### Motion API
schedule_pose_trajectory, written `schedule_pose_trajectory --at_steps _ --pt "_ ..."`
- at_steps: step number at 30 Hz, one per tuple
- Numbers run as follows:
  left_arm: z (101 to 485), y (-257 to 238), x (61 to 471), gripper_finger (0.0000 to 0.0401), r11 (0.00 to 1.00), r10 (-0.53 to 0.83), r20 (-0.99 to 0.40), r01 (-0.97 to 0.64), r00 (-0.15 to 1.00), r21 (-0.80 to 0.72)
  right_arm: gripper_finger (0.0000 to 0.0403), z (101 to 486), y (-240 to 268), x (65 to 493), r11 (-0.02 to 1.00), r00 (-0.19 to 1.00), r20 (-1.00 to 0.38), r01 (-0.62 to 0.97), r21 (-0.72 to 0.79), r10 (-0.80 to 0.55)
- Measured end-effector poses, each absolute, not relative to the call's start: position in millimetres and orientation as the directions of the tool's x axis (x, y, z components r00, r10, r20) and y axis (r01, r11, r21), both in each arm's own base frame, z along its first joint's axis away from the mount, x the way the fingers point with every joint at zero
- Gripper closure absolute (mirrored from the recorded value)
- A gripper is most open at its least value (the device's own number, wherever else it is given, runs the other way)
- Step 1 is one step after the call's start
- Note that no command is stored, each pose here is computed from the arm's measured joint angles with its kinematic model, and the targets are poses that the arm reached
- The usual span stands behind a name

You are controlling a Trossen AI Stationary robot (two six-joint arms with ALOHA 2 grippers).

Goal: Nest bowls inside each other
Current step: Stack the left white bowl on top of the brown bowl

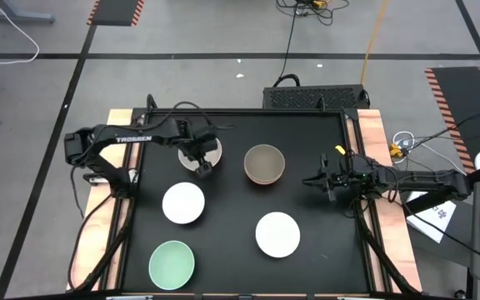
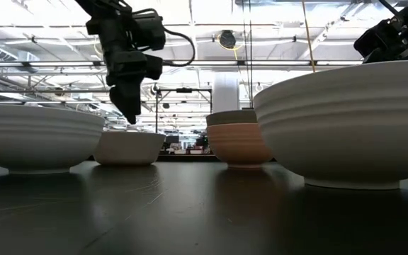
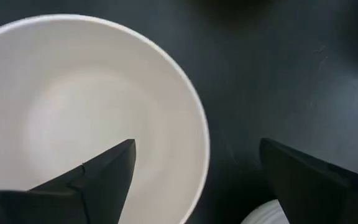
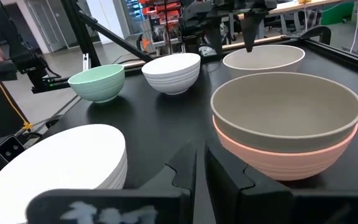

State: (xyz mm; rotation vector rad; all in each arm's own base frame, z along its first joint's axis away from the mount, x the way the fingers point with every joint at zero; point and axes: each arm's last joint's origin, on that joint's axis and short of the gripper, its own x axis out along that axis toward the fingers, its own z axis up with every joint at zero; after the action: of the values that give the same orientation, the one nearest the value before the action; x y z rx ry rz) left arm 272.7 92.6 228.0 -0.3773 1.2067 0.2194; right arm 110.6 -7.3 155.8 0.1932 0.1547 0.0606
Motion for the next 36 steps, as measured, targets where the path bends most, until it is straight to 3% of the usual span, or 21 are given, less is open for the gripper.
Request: schedule_pose_trajectory --at_steps 8,15,26,36 --pt "220.5 88.2 280.8 0.0086 0.929 -0.019 -0.949 -0.347 0.314 -0.133 0.0377 154.5 -7.3 110.6 0.979 0.985 -0.157 -0.043 0.197 0.075" --pt "235.7 81.4 273.8 0.0078 0.931 -0.022 -0.935 -0.333 0.353 -0.148 0.0377 154.3 -7.3 110.6 0.975 0.985 -0.158 -0.039 0.22 0.075" --pt "256.3 41.8 240.8 0.0077 0.93 -0.092 -0.976 -0.334 0.199 -0.156 0.0377 153.1 -7.3 110.8 0.973 0.982 -0.171 -0.035 0.226 0.075" --pt "259.4 18.9 236.0 0.0077 0.925 -0.034 -0.984 -0.369 0.174 -0.097 0.0377 153.2 -7.3 110.8 0.971 0.983 -0.17 -0.034 0.236 0.075"
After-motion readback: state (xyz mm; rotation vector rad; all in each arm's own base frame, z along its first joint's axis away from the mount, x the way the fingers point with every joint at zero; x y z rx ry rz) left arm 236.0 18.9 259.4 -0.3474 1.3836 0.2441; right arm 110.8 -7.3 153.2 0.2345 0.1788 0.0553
